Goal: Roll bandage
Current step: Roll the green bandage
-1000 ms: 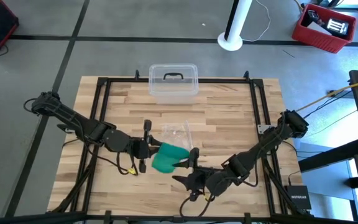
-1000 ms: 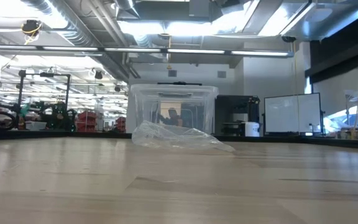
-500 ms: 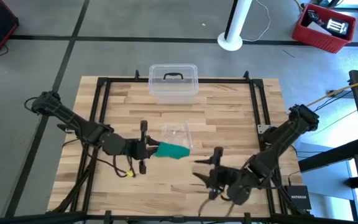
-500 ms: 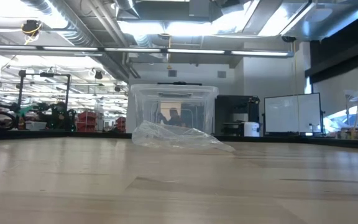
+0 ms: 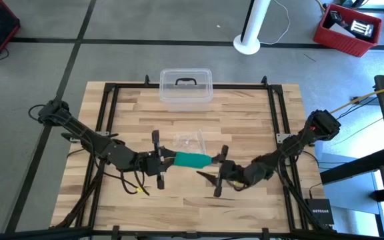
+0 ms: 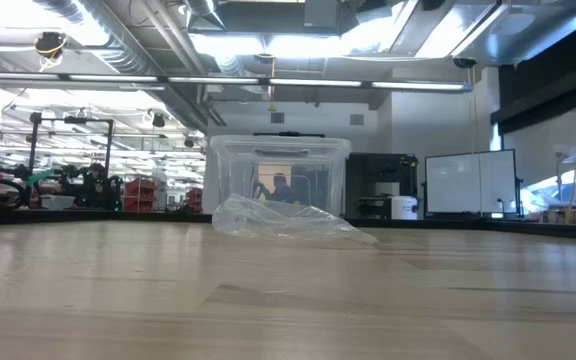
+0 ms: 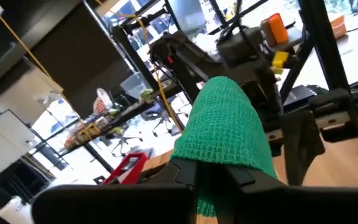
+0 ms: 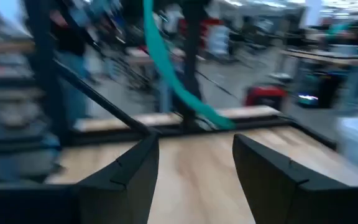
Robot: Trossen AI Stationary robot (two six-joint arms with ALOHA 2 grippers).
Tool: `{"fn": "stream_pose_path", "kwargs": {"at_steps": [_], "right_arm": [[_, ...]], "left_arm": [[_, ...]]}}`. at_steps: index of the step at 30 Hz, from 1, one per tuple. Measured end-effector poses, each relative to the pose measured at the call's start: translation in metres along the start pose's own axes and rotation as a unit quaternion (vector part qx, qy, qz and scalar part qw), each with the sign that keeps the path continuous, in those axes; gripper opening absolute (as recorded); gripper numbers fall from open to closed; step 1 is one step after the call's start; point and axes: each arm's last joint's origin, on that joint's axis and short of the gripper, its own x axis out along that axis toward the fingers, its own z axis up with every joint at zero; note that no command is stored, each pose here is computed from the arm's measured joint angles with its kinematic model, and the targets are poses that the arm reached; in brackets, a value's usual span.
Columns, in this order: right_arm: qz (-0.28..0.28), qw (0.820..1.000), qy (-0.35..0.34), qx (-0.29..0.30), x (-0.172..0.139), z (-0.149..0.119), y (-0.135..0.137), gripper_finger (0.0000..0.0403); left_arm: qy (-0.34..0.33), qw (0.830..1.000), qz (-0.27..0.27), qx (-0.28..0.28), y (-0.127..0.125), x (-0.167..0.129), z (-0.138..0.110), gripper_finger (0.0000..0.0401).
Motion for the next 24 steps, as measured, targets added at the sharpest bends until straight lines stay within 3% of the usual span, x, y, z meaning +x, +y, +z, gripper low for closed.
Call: {"fn": "stream_pose_path", "kwargs": {"at_steps": [3,13,19,24], "right_arm": [[0.027,1.000,-0.009,0.006,0.003,-0.001,-0.005,0.0209],[0.009,1.000,-0.012,-0.028,0.010,0.000,-0.014,0.0209],[-0.049,0.997,-0.016,-0.065,0.009,0.003,-0.017,0.0209],[-0.059,0.995,-0.018,-0.074,0.009,0.005,-0.018,0.0209]], "left_arm": [[0.005,1.000,0.007,0.022,-0.005,0.004,-0.002,0.0013],[0.009,0.999,0.005,0.042,-0.009,0.007,-0.004,0.0013],[0.009,0.999,0.005,0.044,-0.008,0.006,-0.004,0.0013],[0.011,0.999,0.007,0.042,-0.007,0.008,-0.005,0.0013]]}}
